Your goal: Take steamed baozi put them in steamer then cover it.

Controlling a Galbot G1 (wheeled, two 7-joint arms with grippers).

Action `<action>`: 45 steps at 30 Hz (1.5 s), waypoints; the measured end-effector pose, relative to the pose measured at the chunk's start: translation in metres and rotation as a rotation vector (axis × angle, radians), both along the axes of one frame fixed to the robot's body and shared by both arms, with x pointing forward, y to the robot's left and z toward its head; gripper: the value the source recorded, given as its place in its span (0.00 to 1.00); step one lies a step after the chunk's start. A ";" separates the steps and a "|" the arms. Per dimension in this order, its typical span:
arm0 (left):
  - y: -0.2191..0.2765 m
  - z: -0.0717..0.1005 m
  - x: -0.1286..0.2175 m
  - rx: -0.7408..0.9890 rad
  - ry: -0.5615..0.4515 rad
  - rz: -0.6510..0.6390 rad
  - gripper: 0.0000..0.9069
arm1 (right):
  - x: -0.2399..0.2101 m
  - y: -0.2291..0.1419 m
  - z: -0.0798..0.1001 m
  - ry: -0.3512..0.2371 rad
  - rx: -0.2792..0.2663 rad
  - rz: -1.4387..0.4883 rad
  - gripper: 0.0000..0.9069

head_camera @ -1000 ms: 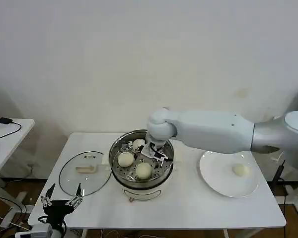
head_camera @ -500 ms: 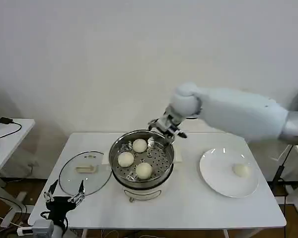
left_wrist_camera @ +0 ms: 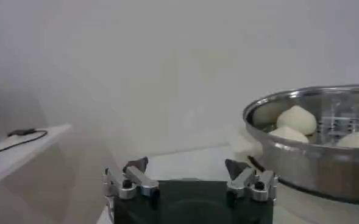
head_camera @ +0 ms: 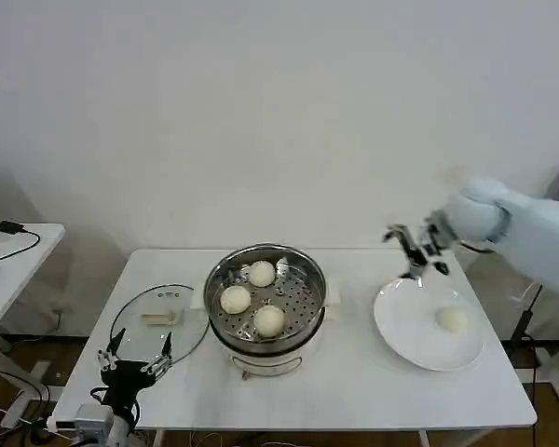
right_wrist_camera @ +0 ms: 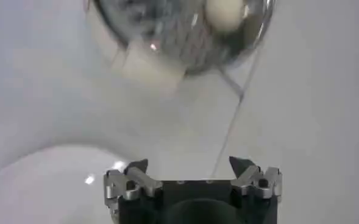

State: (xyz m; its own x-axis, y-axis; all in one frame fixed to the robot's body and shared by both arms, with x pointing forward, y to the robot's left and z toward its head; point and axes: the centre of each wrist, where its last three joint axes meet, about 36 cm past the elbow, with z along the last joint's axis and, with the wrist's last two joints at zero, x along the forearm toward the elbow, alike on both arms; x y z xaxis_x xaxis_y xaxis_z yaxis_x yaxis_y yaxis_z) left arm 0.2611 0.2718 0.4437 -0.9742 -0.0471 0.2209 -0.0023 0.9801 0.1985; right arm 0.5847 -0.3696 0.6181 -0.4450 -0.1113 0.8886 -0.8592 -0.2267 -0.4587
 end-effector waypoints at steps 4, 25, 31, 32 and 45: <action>0.000 -0.002 -0.002 0.010 0.003 -0.003 1.00 | -0.010 -0.033 -0.022 0.016 -0.026 -0.061 1.00; 0.005 -0.003 -0.011 0.041 0.024 0.013 1.00 | 0.002 -0.101 -0.123 0.124 -0.070 -0.253 1.00; 0.005 -0.005 -0.011 0.040 0.029 0.015 1.00 | 0.014 -0.101 -0.139 0.137 -0.064 -0.278 1.00; 0.005 -0.005 -0.011 0.041 0.030 0.016 1.00 | 0.016 -0.100 -0.142 0.138 -0.062 -0.282 1.00; 0.008 -0.007 -0.010 0.040 0.035 0.025 1.00 | 0.033 -0.094 -0.169 0.168 -0.060 -0.325 0.83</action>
State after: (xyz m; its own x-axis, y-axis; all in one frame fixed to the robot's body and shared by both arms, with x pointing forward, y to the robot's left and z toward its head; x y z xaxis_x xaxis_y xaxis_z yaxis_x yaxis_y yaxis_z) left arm 0.2513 0.2798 0.4365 -0.9644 -0.0805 0.2519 -0.0189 0.9711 0.2378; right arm 0.6177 -0.4631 0.4487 -0.2957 0.0668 0.9529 -0.9530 0.0483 -0.2991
